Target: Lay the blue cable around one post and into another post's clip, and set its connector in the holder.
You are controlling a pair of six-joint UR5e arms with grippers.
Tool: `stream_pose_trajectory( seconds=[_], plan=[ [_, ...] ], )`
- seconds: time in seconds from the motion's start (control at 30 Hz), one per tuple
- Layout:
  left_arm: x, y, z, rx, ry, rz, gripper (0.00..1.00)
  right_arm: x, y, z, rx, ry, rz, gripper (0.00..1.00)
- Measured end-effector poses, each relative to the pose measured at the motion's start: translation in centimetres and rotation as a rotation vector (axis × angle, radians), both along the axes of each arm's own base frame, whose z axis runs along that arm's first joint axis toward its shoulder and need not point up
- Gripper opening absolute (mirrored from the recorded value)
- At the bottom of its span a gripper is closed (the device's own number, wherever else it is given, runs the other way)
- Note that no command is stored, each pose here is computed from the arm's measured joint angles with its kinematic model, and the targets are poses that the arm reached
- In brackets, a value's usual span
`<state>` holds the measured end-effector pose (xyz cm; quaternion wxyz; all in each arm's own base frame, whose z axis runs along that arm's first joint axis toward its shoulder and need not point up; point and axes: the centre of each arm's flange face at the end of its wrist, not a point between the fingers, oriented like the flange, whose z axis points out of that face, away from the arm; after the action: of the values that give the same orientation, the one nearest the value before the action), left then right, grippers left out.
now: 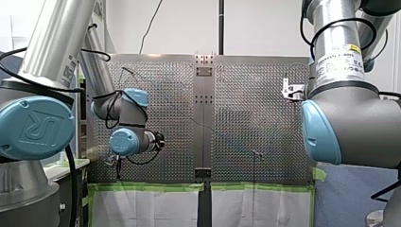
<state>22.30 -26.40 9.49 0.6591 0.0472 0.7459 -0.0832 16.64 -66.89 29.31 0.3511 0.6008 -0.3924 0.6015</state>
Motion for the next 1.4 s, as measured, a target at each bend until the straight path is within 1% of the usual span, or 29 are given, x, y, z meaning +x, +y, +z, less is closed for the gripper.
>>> stream_pose_trajectory(
  seconds=[0.17, 0.37, 0.53, 0.7, 0.8, 0.9, 1.17, 1.4],
  plan=[
    [0.1, 0.0, 0.0, 0.001, 0.000, 0.002, 0.98, 0.3, 0.2, -0.1, 0.006, 0.009, 0.004, 0.99],
    [0.1, 0.1, 0.0, 0.009, -0.001, 0.003, 0.98, 0.8, 0.6, -0.4, 0.024, 0.030, 0.012, 0.99],
    [0.1, 0.1, 0.0, 0.013, 0.000, 0.004, 0.98, 1.1, 1.2, -0.8, 0.049, 0.063, 0.014, 0.99],
    [0.2, 0.2, 0.0, 0.019, -0.001, 0.006, 0.98, 1.2, 1.6, -1.1, 0.077, 0.096, -0.003, 0.99],
    [0.2, 0.2, 0.0, 0.020, -0.001, 0.007, 0.98, 1.4, 1.9, -1.2, 0.090, 0.112, -0.006, 0.99],
    [0.2, 0.3, 0.0, 0.022, -0.001, 0.008, 0.98, 1.7, 2.0, -1.3, 0.096, 0.120, -0.005, 0.99],
    [0.3, 0.3, 0.0, 0.027, -0.002, 0.010, 0.98, 2.3, 2.4, -1.2, 0.097, 0.133, 0.006, 0.99],
    [0.3, 0.3, 0.0, 0.028, -0.002, 0.011, 0.98, 2.9, 3.0, -1.1, 0.114, 0.160, 0.008, 0.99]
  ],
)
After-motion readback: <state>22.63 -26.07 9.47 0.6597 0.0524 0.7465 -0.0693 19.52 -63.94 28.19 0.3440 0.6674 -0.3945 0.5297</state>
